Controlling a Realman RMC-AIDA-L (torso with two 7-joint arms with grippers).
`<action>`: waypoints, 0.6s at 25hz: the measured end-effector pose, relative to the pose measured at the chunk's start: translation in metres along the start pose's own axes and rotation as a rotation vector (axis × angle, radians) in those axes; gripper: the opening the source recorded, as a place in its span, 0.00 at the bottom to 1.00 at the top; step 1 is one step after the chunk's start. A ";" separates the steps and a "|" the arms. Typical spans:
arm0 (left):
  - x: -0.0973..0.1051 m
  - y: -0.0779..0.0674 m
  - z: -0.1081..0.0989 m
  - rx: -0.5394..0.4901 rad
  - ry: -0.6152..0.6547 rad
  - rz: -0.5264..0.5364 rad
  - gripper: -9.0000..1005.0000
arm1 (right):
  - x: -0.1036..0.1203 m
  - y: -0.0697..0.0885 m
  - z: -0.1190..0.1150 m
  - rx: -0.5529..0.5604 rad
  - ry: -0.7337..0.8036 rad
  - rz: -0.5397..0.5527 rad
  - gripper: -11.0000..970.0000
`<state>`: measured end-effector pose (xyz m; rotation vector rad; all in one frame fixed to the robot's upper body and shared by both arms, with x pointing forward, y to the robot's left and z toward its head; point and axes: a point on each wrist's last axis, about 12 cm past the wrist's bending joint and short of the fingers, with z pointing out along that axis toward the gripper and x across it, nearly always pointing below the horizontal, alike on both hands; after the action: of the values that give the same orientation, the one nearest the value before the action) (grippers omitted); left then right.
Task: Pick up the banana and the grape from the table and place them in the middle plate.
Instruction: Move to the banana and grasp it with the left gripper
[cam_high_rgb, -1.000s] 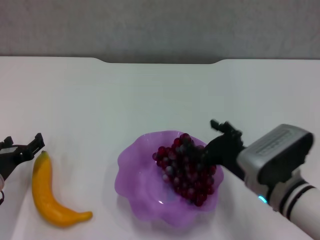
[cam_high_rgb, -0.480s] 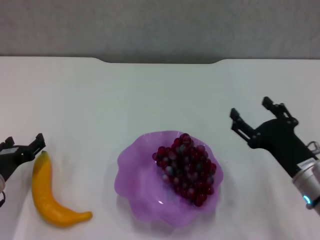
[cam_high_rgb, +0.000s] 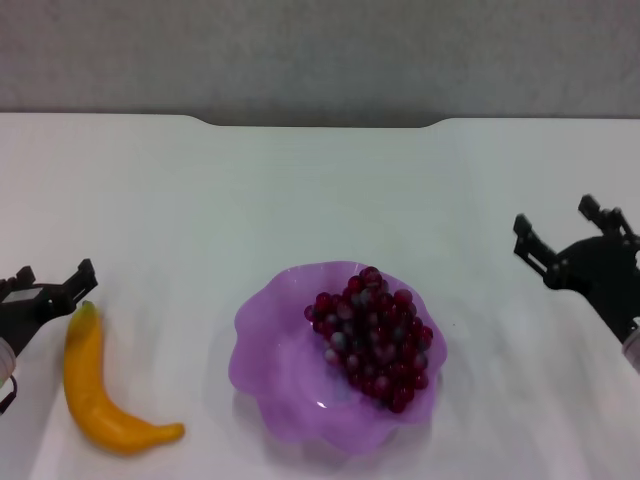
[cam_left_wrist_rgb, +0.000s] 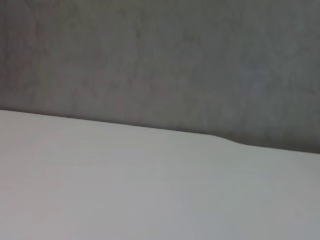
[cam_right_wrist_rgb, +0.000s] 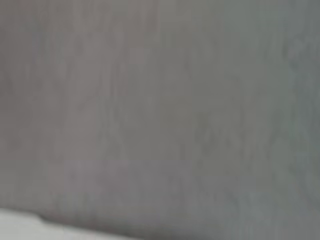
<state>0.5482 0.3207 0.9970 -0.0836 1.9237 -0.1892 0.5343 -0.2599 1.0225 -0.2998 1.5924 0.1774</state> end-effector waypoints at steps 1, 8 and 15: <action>0.000 0.000 0.000 0.003 -0.005 -0.001 0.85 | 0.003 -0.002 0.002 -0.002 0.034 -0.016 0.92; -0.002 -0.001 -0.001 0.017 -0.024 -0.001 0.85 | 0.015 -0.018 0.002 0.022 0.129 -0.071 0.92; -0.006 -0.004 0.000 0.034 -0.045 -0.006 0.84 | 0.020 -0.019 0.007 0.021 0.202 -0.083 0.92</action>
<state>0.5507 0.3179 1.0032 -0.0703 1.8747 -0.2225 0.5461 -0.2778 1.0032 -0.3758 1.7773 0.0675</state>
